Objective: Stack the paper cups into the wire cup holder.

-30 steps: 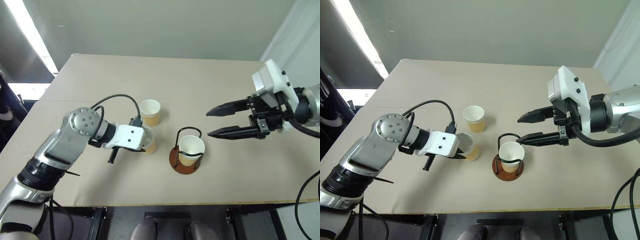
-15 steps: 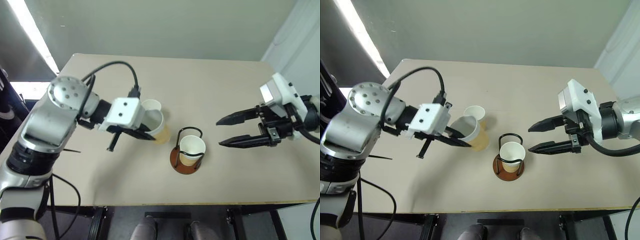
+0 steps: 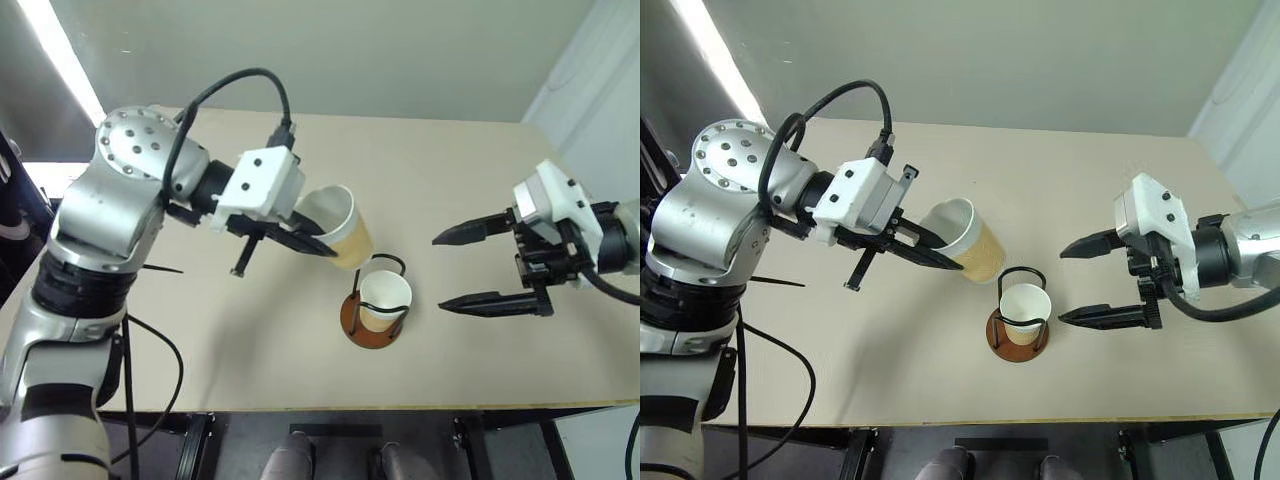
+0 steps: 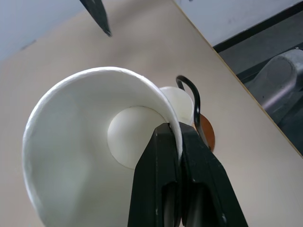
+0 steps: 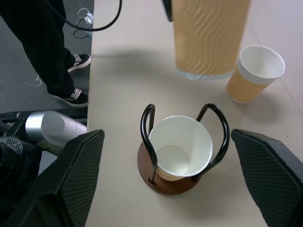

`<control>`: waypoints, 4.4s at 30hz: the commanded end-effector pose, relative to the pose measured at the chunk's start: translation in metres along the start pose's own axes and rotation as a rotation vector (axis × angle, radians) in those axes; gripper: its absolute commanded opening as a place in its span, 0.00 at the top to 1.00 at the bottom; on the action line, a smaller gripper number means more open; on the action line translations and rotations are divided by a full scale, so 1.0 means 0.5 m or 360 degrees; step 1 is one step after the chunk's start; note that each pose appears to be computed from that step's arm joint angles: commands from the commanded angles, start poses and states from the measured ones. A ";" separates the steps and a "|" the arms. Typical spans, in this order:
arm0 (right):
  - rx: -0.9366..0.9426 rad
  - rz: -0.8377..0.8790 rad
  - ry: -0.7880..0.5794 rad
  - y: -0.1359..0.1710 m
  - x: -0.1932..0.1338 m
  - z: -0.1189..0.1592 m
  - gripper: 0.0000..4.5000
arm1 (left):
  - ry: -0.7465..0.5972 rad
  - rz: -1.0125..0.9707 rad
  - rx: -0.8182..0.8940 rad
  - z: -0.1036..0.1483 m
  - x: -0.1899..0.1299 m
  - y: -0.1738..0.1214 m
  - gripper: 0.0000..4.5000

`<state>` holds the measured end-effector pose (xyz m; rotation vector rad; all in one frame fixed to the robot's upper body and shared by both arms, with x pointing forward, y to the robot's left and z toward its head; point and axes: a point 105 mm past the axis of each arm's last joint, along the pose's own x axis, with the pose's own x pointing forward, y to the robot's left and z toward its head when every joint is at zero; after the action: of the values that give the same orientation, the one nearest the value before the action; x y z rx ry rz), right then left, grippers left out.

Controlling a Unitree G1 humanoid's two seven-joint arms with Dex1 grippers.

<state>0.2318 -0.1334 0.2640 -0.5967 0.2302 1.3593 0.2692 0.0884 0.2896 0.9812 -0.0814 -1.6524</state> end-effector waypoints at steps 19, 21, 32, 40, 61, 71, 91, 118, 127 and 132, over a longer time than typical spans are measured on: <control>-0.0077 -0.0166 0.0093 0.010 -0.031 -0.002 0.02 | -0.0040 -0.0375 0.0188 0.013 0.085 0.006 1.00; -0.0081 -0.0172 0.0097 0.009 -0.034 -0.001 0.02 | -0.0038 -0.0382 0.0199 0.011 0.093 0.011 1.00; -0.0113 -0.0245 -0.0009 0.014 -0.065 0.049 0.02 | -0.0033 -0.0456 0.0274 0.007 0.134 0.020 1.00; -0.0148 -0.0333 -0.0085 0.020 -0.086 0.094 0.02 | -0.0011 -0.0517 0.0324 0.001 0.152 0.018 1.00; -0.0140 -0.0347 -0.0068 0.010 -0.082 0.087 0.00 | 0.0060 -0.0548 0.0377 -0.028 0.169 0.017 0.90; -0.0139 -0.0373 -0.0056 0.004 -0.081 0.084 0.00 | -0.0014 -0.0424 0.0403 0.003 0.165 0.038 0.15; -0.0145 -0.0296 -0.0104 -0.016 -0.061 0.084 0.00 | 0.0728 0.0450 0.0410 -0.148 0.042 0.133 0.08; -0.0130 -0.0285 -0.0087 -0.024 -0.073 0.071 0.00 | 0.1104 0.0515 0.0342 -0.263 0.052 0.150 0.08; -0.0152 -0.0269 -0.0118 -0.019 -0.078 0.083 0.00 | 0.1181 0.0502 0.0258 -0.301 0.038 0.141 0.08; -0.0142 -0.0353 -0.0176 -0.042 -0.072 0.101 0.00 | 0.1182 0.0492 0.0248 -0.306 0.039 0.139 0.08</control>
<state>0.2321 -0.1373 0.3236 -0.6055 0.0294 1.2208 0.4184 0.1164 0.2033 1.5497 0.1788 -0.9624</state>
